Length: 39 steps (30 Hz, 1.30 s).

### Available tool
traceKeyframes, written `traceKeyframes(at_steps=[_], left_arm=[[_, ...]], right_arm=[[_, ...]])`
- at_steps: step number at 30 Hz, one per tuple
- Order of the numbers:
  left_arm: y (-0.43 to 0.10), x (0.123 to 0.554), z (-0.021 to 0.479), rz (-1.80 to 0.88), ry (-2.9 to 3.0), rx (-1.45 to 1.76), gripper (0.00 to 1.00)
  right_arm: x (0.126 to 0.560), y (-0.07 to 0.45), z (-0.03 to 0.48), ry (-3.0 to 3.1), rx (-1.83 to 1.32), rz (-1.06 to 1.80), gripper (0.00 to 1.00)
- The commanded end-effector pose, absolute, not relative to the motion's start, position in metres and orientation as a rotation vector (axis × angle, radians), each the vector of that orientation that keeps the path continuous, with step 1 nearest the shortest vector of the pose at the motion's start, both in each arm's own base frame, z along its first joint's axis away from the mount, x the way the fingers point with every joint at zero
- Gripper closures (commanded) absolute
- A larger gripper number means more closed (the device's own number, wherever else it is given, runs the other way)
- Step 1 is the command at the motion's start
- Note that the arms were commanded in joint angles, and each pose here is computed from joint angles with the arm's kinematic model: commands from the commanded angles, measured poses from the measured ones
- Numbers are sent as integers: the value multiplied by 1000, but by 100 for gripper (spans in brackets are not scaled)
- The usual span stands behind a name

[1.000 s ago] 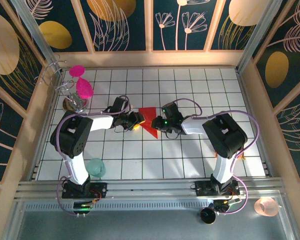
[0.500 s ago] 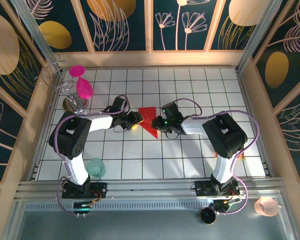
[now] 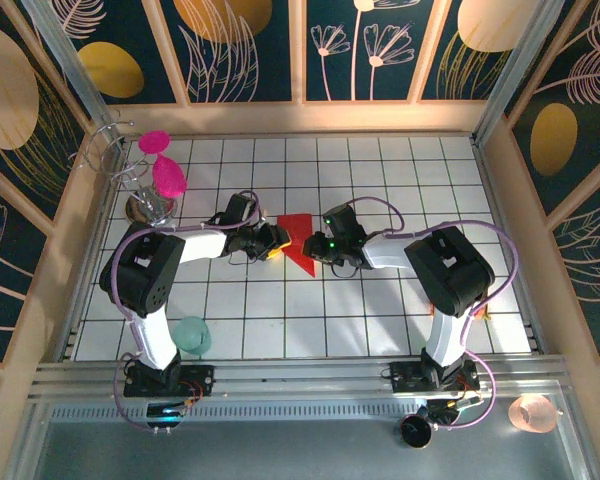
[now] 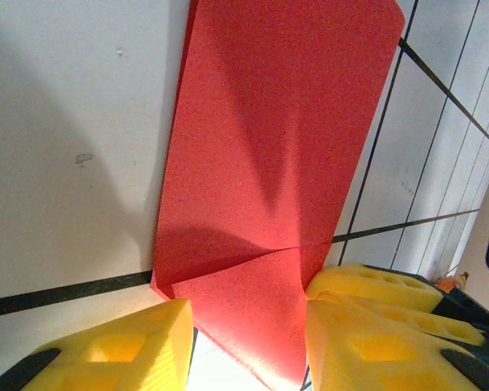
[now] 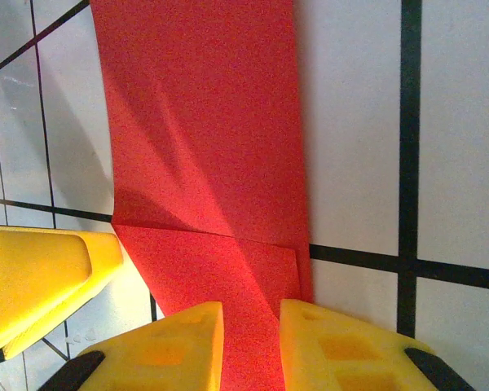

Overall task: Fold a paper plane with a square sheet of paper (pick it up from the middle)
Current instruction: Third fold the triangle at the center of the table, then fourth fold the wing at the center of the table.

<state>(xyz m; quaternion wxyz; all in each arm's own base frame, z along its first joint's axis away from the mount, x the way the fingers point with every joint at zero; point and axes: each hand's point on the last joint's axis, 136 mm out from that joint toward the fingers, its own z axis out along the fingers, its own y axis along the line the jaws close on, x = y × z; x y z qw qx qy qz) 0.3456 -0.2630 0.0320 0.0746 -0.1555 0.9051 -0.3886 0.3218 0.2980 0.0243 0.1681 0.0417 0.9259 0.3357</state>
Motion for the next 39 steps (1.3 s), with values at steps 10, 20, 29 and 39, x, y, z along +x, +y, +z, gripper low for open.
traceKeyframes(at_steps=[10, 20, 29, 39], left_arm=[[-242, 352, 18, -952, 2744, -511, 55], [-260, 352, 22, -1108, 2736, -481, 57], [-267, 352, 29, -1175, 2718, -453, 57], [-278, 363, 50, -1251, 2658, -395, 58]], right_arm=[[313, 284, -1, 2701, 160, 889, 74], [312, 284, -3, 2703, 159, 889, 74], [312, 284, -3, 2703, 161, 887, 74], [311, 283, -3, 2702, 162, 887, 75]])
